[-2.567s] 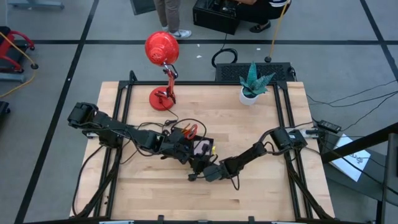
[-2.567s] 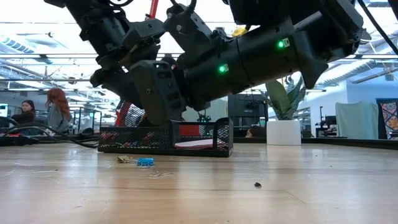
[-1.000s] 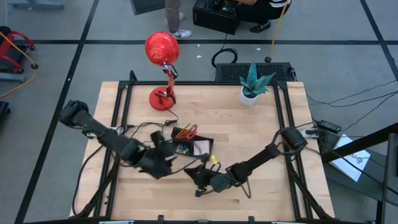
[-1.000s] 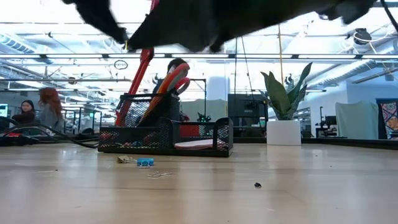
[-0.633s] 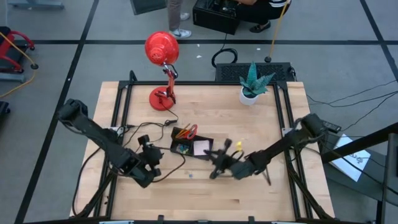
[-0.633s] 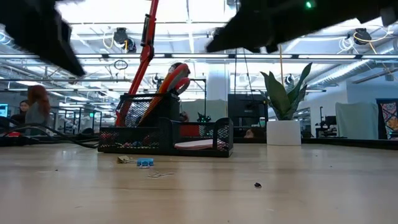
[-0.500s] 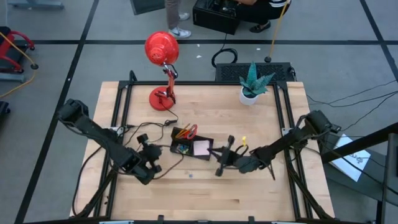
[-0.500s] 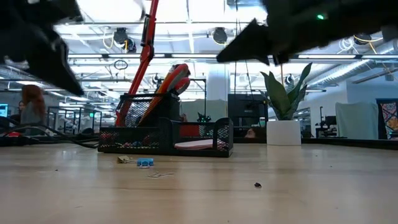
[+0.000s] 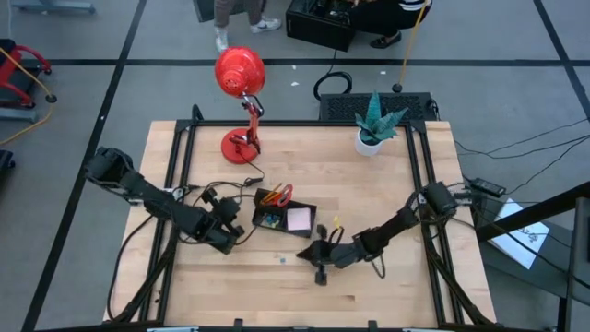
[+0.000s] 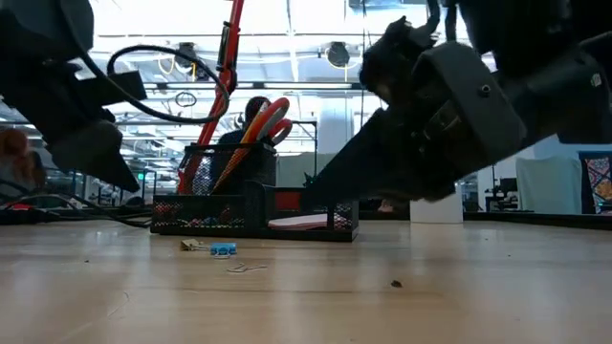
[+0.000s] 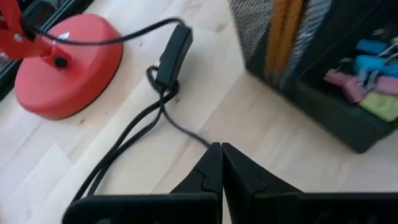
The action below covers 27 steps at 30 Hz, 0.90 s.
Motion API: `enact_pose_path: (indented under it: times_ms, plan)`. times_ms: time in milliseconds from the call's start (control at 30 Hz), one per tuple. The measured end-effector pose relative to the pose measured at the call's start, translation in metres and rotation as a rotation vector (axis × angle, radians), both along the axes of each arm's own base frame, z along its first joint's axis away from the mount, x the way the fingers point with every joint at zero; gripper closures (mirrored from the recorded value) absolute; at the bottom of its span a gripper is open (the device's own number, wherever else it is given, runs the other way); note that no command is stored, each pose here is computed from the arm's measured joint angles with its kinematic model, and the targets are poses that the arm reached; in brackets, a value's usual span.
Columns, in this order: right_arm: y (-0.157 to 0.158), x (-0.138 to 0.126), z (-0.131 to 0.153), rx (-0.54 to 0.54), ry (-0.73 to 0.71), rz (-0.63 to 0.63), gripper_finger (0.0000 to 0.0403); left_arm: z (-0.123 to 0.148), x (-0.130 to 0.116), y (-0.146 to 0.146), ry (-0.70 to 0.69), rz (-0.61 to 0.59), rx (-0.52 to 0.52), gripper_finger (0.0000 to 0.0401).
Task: Pick and place office supplies into organizer
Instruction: Put the green binder clip into the desk organizer
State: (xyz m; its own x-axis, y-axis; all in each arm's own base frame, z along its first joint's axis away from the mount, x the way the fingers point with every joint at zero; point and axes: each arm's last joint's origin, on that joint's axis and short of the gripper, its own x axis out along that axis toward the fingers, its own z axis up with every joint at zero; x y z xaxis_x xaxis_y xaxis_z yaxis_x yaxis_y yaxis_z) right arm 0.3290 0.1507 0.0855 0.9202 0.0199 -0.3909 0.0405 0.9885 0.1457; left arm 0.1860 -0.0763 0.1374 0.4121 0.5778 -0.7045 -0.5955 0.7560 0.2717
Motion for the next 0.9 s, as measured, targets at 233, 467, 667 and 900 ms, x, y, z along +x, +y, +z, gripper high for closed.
enact_pose_path:
  times_ms: [233,467,667,900]
  plan:
    - [-0.008,-0.001,-0.011,-0.03,0.106,-0.109,0.0399,-0.007,0.003,0.007,0.003,0.001,-0.053,0.038]
    - [-0.023,0.001,-0.014,-0.032,0.151,-0.219,0.0399,-0.006,0.014,0.004,-0.054,-0.069,-0.112,0.0395]
    - [-0.035,0.004,-0.016,-0.045,0.165,-0.274,0.0399,-0.005,0.018,0.001,-0.072,-0.113,-0.132,0.0385]
    - [-0.048,0.005,-0.018,-0.07,0.192,-0.33,0.0399,-0.005,0.018,0.001,-0.061,-0.126,-0.133,0.0391]
